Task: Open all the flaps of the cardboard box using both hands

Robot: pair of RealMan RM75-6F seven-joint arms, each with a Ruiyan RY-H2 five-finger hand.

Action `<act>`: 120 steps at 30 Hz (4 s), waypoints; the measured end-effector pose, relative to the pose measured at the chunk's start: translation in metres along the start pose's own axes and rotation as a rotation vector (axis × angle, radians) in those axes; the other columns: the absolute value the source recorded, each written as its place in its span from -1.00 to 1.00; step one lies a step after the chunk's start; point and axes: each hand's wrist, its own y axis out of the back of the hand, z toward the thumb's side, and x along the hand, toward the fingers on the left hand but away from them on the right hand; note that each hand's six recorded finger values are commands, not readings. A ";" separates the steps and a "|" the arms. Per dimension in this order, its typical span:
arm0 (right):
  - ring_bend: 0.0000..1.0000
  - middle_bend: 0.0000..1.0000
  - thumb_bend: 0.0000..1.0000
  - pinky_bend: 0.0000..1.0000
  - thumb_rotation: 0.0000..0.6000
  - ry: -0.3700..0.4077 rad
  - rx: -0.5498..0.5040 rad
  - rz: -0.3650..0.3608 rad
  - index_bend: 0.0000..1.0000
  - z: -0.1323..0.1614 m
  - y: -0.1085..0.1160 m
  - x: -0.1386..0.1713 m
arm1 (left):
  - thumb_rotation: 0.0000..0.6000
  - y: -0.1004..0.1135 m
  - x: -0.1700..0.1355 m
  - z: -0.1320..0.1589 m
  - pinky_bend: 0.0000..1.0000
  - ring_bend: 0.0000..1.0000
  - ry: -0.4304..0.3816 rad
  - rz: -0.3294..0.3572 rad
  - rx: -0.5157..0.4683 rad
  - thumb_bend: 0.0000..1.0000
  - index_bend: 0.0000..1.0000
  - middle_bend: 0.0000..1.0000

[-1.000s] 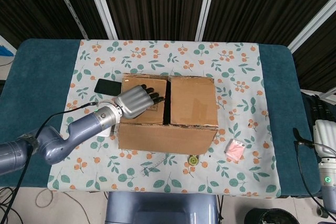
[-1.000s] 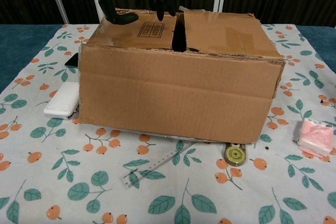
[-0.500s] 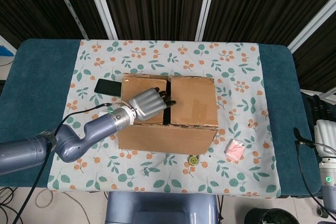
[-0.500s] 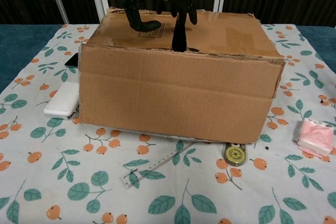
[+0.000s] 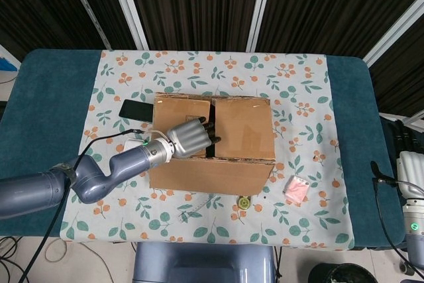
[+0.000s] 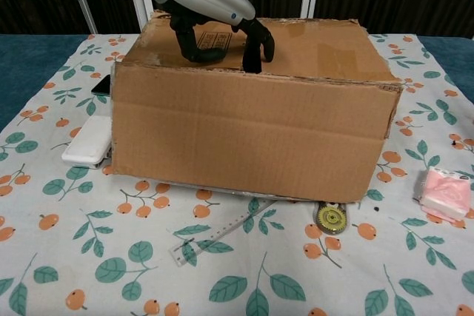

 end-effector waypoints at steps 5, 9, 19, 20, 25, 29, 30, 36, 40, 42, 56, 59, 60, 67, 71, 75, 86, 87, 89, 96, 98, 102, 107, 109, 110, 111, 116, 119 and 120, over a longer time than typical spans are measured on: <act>-1.00 -1.00 -0.20 -0.63 1.00 -0.003 0.000 0.004 -1.00 0.000 -0.001 0.000 | 1.00 -0.004 0.001 -0.001 -0.54 -0.74 -0.002 -0.011 0.002 0.31 -0.72 -0.59; -1.00 -1.00 -0.20 -0.63 1.00 -0.002 0.004 0.009 -1.00 0.000 -0.003 0.000 | 1.00 -0.003 0.006 -0.001 -0.47 -0.65 -0.004 -0.011 0.010 0.44 -0.70 -0.56; -1.00 -1.00 -0.16 -0.63 1.00 -0.001 0.007 0.005 -1.00 -0.001 -0.003 0.000 | 1.00 0.008 0.024 0.007 -0.39 -0.54 -0.037 -0.022 0.060 0.72 -0.60 -0.43; -1.00 -1.00 -0.15 -0.63 1.00 -0.002 0.006 0.006 -1.00 -0.001 -0.003 0.000 | 1.00 0.009 0.024 0.008 -0.38 -0.52 -0.041 -0.022 0.069 0.72 -0.59 -0.42; -1.00 -1.00 -0.12 -0.63 1.00 0.001 0.007 0.009 -1.00 0.000 -0.004 0.000 | 1.00 0.012 0.023 0.009 -0.24 -0.39 -0.052 -0.028 0.102 0.76 -0.48 -0.28; -1.00 -1.00 -0.12 -0.63 1.00 0.000 0.007 0.007 -1.00 -0.001 -0.004 0.000 | 1.00 0.013 0.021 0.009 -0.14 -0.26 -0.055 -0.032 0.115 0.78 -0.42 -0.20; -1.00 -1.00 -0.11 -0.63 1.00 0.000 0.007 0.006 -1.00 -0.001 -0.004 -0.001 | 1.00 0.013 0.021 0.009 -0.13 -0.24 -0.055 -0.032 0.116 0.78 -0.41 -0.19; -1.00 -1.00 -0.10 -0.63 1.00 -0.001 0.007 0.004 -1.00 -0.001 -0.003 -0.001 | 1.00 0.017 0.018 0.006 -0.09 -0.19 -0.051 -0.023 0.128 0.80 -0.39 -0.16; -1.00 -1.00 -0.10 -0.63 1.00 0.003 0.008 0.007 -1.00 0.000 -0.004 0.000 | 1.00 0.024 0.015 0.002 -0.08 -0.16 -0.043 -0.006 0.137 0.81 -0.38 -0.15; -1.00 -1.00 -0.10 -0.63 1.00 0.004 0.008 0.009 -1.00 0.001 -0.005 0.000 | 1.00 0.029 0.012 -0.001 -0.07 -0.15 -0.037 0.002 0.143 0.81 -0.38 -0.14; -1.00 -1.00 -0.09 -0.63 1.00 0.010 0.002 0.013 -1.00 0.003 -0.007 0.000 | 1.00 0.052 -0.024 -0.023 -0.02 -0.09 0.008 0.025 0.186 0.81 -0.36 -0.13; -1.00 -1.00 -0.08 -0.63 1.00 0.012 0.003 0.015 -1.00 0.003 -0.008 0.001 | 1.00 0.056 -0.031 -0.027 -0.02 -0.09 0.018 0.034 0.190 0.81 -0.36 -0.13; -1.00 -1.00 -0.08 -0.63 1.00 0.013 0.003 0.015 -1.00 0.003 -0.008 0.001 | 1.00 0.057 -0.034 -0.029 -0.02 -0.09 0.023 0.037 0.192 0.81 -0.36 -0.13; -1.00 -1.00 -0.08 -0.63 1.00 0.019 0.002 0.020 -1.00 0.005 -0.010 0.002 | 1.00 0.062 -0.050 -0.036 -0.02 -0.09 0.043 0.048 0.176 0.81 -0.36 -0.13; -1.00 -1.00 -0.07 -0.63 1.00 0.019 0.001 0.019 -1.00 0.006 -0.010 0.002 | 1.00 0.062 -0.055 -0.036 -0.02 -0.09 0.043 0.040 0.163 0.81 -0.36 -0.13; -1.00 -1.00 -0.07 -0.63 1.00 0.019 -0.001 0.019 -1.00 0.006 -0.010 0.002 | 1.00 0.065 -0.060 -0.038 -0.01 -0.09 0.049 0.037 0.152 0.81 -0.36 -0.13; -1.00 -1.00 -0.07 -0.63 1.00 0.019 -0.004 0.026 -1.00 0.006 -0.012 0.002 | 1.00 0.074 -0.085 -0.043 -0.01 -0.09 0.068 0.030 0.198 0.81 -0.37 -0.13; -1.00 -1.00 -0.07 -0.63 1.00 0.019 -0.004 0.026 -1.00 0.006 -0.012 0.003 | 1.00 0.075 -0.089 -0.044 -0.01 -0.09 0.072 0.028 0.204 0.81 -0.36 -0.13; -1.00 -1.00 -0.07 -0.63 1.00 0.021 -0.004 0.026 -1.00 0.006 -0.012 0.003 | 1.00 0.075 -0.095 -0.046 -0.02 -0.09 0.078 0.024 0.211 0.81 -0.36 -0.13; -1.00 -1.00 -0.07 -0.63 1.00 0.022 -0.008 0.025 -1.00 0.007 -0.011 0.003 | 1.00 0.065 -0.117 -0.053 -0.01 -0.09 0.110 0.001 0.206 0.81 -0.37 -0.13; -1.00 -1.00 -0.06 -0.63 1.00 0.023 -0.008 0.024 -1.00 0.007 -0.011 0.003 | 1.00 0.060 -0.124 -0.056 -0.01 -0.09 0.121 -0.008 0.201 0.81 -0.37 -0.13; -1.00 -1.00 -0.06 -0.63 1.00 0.026 -0.013 0.017 -1.00 0.008 -0.010 0.003 | 1.00 0.048 -0.137 -0.061 -0.01 -0.09 0.145 -0.023 0.173 0.81 -0.36 -0.13; -1.00 -1.00 -0.06 -0.63 1.00 0.029 -0.017 0.019 -1.00 0.009 -0.011 0.004 | 1.00 0.033 -0.159 -0.070 -0.01 -0.09 0.192 -0.033 0.140 0.81 -0.37 -0.13; -1.00 -1.00 -0.06 -0.63 1.00 0.031 -0.018 0.019 -1.00 0.009 -0.011 0.004 | 1.00 0.029 -0.168 -0.075 -0.01 -0.09 0.215 -0.033 0.128 0.81 -0.37 -0.13; -1.00 -1.00 -0.06 -0.63 1.00 0.031 -0.019 0.019 -1.00 0.009 -0.011 0.004 | 1.00 0.027 -0.172 -0.077 -0.01 -0.09 0.226 -0.032 0.121 0.81 -0.37 -0.13; -1.00 -1.00 -0.06 -0.63 1.00 0.031 -0.019 0.018 -1.00 0.009 -0.011 0.004 | 1.00 0.024 -0.178 -0.080 -0.01 -0.09 0.241 -0.034 0.112 0.81 -0.37 -0.13; -1.00 -1.00 -0.06 -0.63 1.00 0.033 -0.018 0.022 -1.00 0.010 -0.012 0.005 | 1.00 0.001 -0.201 -0.089 -0.01 -0.09 0.294 -0.058 0.069 0.81 -0.37 -0.13; -1.00 -1.00 -0.06 -0.63 1.00 0.035 -0.017 0.026 -1.00 0.011 -0.012 0.006 | 1.00 -0.015 -0.212 -0.093 -0.02 -0.09 0.316 -0.082 0.044 0.79 -0.38 -0.15; -1.00 -1.00 -0.06 -0.63 1.00 0.036 -0.016 0.026 -1.00 0.011 -0.012 0.006 | 1.00 -0.022 -0.216 -0.094 -0.02 -0.09 0.325 -0.091 0.032 0.76 -0.40 -0.16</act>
